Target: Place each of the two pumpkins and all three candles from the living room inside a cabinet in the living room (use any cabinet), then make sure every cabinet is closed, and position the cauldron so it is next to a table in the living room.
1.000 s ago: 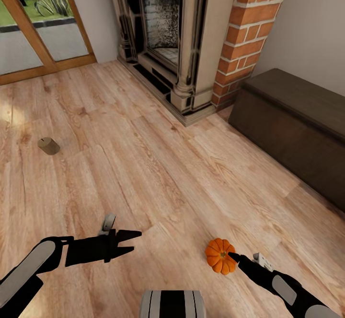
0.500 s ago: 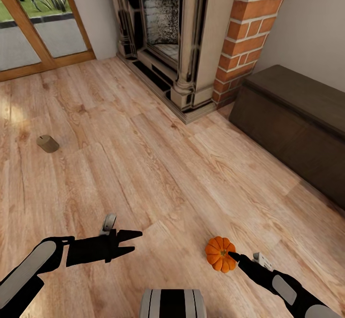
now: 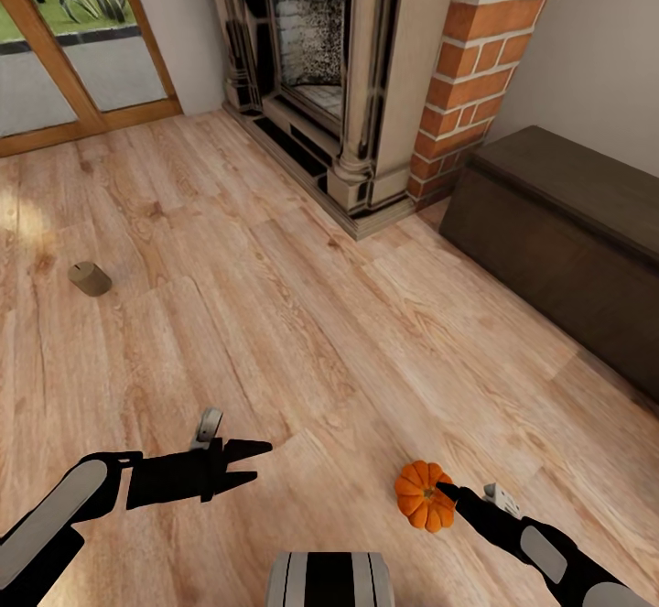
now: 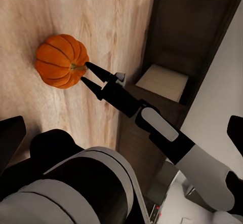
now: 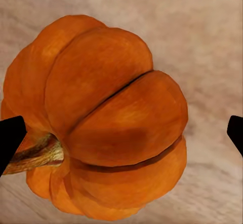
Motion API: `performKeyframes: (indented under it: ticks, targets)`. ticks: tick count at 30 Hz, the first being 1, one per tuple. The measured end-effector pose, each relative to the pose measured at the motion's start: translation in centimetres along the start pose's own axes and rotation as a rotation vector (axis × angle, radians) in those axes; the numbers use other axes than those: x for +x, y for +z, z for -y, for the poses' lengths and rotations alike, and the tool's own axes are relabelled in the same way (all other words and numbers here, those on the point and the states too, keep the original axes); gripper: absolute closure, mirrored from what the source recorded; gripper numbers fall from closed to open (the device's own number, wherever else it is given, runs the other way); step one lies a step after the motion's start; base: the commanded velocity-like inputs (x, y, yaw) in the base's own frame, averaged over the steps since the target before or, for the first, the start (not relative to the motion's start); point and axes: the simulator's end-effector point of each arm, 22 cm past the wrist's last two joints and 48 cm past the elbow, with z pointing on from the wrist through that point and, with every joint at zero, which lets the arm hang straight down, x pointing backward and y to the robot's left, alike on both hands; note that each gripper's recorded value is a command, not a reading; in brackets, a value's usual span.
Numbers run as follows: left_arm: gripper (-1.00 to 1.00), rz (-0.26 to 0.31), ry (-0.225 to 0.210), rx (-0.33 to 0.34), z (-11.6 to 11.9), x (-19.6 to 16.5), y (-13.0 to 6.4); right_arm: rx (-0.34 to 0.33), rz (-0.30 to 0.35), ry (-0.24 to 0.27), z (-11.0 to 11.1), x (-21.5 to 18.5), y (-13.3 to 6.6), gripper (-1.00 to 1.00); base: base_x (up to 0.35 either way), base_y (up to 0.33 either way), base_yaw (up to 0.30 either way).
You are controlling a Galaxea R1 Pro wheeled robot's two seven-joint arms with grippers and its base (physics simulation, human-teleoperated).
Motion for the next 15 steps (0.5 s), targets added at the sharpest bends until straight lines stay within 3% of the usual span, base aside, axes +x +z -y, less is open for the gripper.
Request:
performKeyframes:
  ticks: [15]
  targets:
    - [-1.00, 0.002, 0.001, 0.005, 0.14, -0.06, -0.04, 0.001, 0.000, 0.000, 0.04, -0.04, -0.02, -1.00, 0.001, 0.000, 0.000]
